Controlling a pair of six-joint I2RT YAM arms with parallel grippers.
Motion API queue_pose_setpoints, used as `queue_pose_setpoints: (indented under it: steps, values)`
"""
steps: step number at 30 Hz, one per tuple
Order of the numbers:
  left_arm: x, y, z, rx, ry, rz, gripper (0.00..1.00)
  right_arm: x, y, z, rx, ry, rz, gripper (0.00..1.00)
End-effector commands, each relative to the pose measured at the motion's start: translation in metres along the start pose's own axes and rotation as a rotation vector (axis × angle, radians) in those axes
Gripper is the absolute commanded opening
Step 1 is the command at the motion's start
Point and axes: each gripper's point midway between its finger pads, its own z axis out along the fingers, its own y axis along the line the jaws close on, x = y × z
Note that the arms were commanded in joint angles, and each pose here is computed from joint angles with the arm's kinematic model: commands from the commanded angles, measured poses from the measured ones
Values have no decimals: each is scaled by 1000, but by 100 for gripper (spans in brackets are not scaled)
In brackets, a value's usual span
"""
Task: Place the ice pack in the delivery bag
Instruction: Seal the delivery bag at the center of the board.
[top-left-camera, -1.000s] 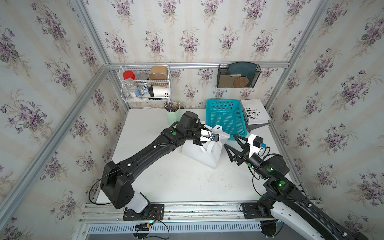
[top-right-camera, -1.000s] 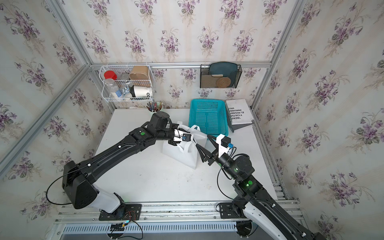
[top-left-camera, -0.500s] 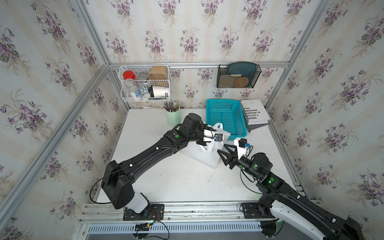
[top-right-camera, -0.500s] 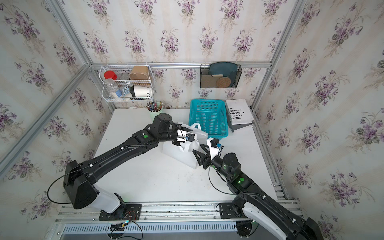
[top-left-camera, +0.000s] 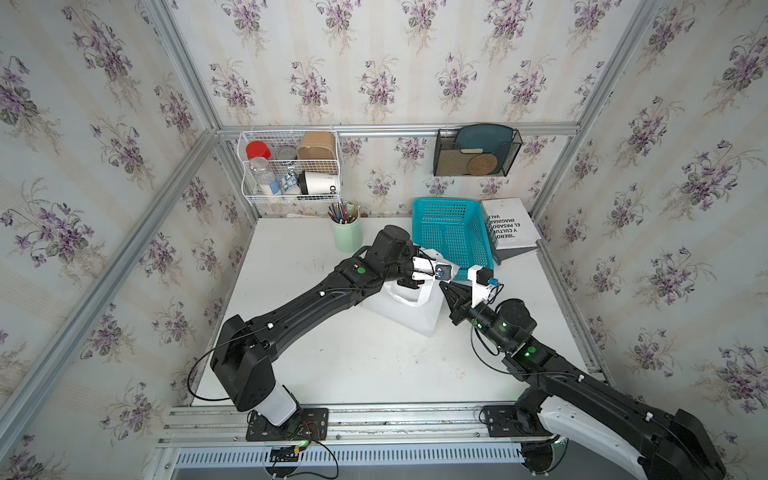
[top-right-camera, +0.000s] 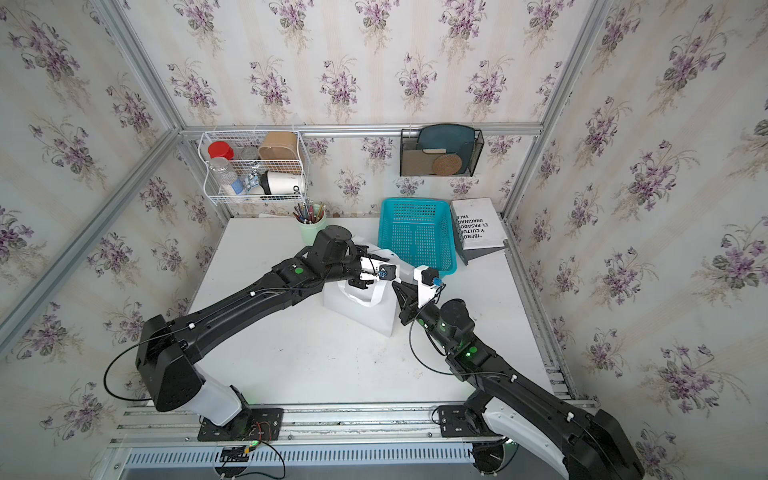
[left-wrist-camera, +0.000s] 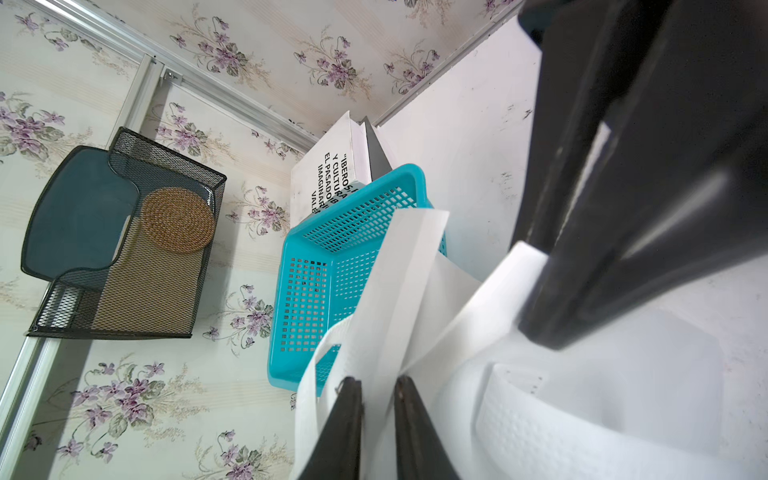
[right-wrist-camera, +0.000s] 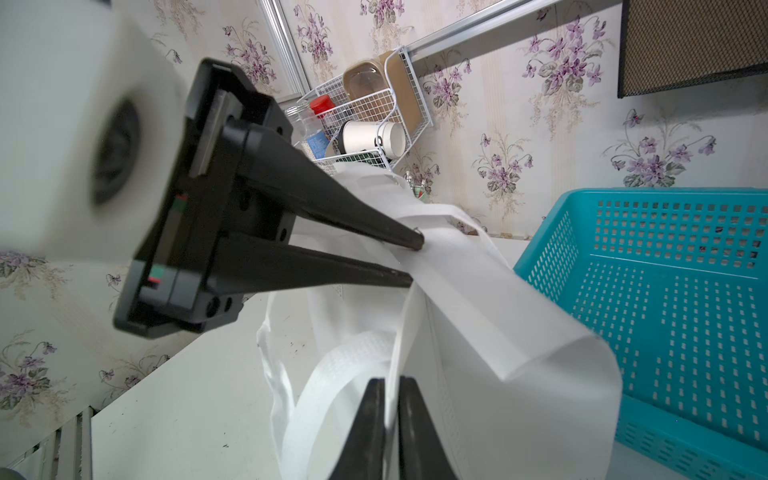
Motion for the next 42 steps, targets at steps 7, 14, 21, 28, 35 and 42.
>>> queue_pose_setpoints:
  steps: [7, 14, 21, 28, 35, 42]
  values:
    - [-3, 10, -10, -53, 11, 17, 0, 0, -23, 3, 116, -15, 89, 1]
    - [-9, 0, -20, -20, -24, 18, 0, -6, -38, 7, 147, -39, 218, 0]
    - [0, -27, -20, 62, -16, -8, 0, -22, -18, 15, 19, -78, 251, 0]
    - [16, -46, -8, 119, 30, -14, 0, -25, -12, 7, -32, -127, 281, 1]
    - [32, -52, 6, 132, 84, -20, 0, -10, -14, 3, -22, -74, 306, 24]
    - [42, -45, 9, 101, 136, -23, 0, 7, -18, -14, 25, 13, 246, 49]
